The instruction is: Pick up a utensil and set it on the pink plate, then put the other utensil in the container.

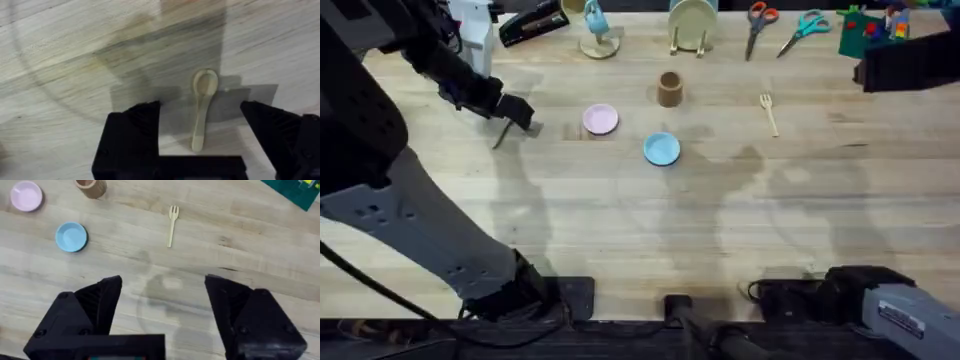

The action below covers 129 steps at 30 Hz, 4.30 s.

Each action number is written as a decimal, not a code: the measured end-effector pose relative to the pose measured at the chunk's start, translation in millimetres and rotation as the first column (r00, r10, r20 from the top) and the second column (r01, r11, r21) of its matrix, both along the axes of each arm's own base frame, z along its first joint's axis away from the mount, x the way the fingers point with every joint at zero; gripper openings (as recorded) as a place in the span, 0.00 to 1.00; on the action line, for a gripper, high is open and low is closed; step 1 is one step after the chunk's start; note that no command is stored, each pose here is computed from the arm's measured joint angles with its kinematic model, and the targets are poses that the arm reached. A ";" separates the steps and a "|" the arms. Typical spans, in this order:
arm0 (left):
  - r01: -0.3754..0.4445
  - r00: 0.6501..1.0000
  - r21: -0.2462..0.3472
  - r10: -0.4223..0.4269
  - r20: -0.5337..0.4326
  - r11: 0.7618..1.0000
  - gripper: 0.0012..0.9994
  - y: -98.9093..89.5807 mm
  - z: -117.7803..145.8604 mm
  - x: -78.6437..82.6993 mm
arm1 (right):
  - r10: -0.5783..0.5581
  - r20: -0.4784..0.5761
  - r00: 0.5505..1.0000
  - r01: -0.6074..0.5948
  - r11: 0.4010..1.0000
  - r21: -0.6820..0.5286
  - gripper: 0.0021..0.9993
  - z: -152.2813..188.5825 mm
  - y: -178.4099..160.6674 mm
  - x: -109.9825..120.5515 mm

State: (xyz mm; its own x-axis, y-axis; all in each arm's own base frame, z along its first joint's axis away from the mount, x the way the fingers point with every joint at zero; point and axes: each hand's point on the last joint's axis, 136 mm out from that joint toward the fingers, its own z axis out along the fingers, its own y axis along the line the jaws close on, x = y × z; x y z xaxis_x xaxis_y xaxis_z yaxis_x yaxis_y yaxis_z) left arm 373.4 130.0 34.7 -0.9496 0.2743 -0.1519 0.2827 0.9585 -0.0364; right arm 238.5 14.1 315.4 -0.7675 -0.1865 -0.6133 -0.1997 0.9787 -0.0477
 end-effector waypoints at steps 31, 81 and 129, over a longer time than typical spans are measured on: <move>-0.006 1.000 -0.013 0.005 -0.031 1.000 0.05 -2.6 0.4 -6.5 | 0.000 0.000 1.000 0.000 1.000 0.000 1.00 0.1 0.0 -0.1; 0.239 0.963 -0.034 -0.232 0.140 0.971 0.04 -203.0 132.0 -33.5 | 0.000 0.000 1.000 0.000 1.000 0.000 1.00 0.1 -0.1 -0.1; 0.095 0.995 -0.117 -0.099 -0.024 0.989 0.04 -219.6 26.5 9.5 | 0.000 0.000 1.000 0.000 1.000 0.000 1.00 0.1 -0.1 -0.1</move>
